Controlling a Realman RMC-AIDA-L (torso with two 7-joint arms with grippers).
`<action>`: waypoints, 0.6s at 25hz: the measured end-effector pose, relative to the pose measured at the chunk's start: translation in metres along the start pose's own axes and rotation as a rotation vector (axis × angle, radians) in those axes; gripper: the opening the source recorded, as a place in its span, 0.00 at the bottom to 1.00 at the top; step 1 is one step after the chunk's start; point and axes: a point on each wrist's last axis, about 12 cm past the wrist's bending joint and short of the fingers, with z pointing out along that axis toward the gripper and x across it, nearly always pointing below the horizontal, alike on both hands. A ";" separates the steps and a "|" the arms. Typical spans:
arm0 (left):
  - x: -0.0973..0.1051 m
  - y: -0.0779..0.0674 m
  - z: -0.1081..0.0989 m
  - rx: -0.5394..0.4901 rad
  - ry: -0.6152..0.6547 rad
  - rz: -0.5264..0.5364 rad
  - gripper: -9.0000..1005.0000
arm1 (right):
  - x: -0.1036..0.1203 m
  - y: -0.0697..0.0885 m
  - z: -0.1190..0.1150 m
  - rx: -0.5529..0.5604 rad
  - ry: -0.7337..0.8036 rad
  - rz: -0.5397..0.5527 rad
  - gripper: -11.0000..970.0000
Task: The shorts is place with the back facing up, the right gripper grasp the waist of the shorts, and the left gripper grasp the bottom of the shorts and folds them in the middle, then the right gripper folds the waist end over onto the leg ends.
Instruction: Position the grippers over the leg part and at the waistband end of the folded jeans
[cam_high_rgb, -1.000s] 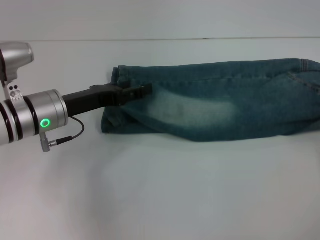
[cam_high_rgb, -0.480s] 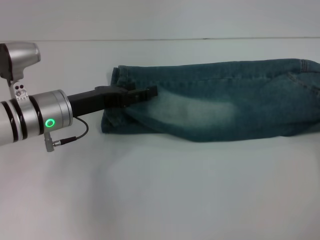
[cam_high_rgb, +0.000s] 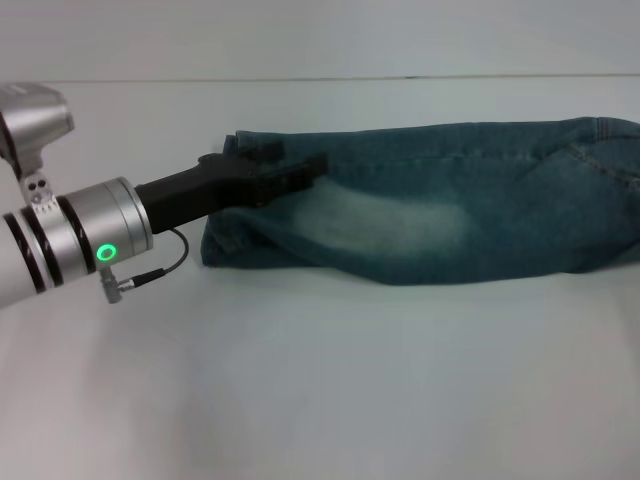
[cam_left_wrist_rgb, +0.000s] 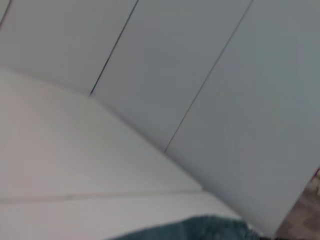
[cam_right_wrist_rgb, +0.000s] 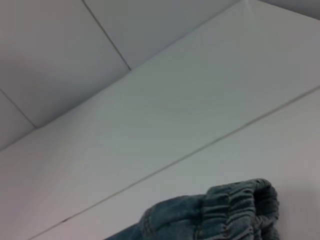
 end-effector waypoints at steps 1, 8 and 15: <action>0.002 -0.002 0.001 0.009 -0.028 0.012 0.85 | 0.000 0.000 -0.001 -0.006 -0.002 -0.002 0.54; 0.026 -0.011 0.016 -0.004 -0.151 0.128 0.84 | 0.000 0.004 -0.006 -0.073 -0.013 0.005 0.28; 0.039 -0.015 0.025 -0.061 -0.184 0.185 0.84 | 0.001 0.003 -0.011 -0.091 -0.017 0.014 0.10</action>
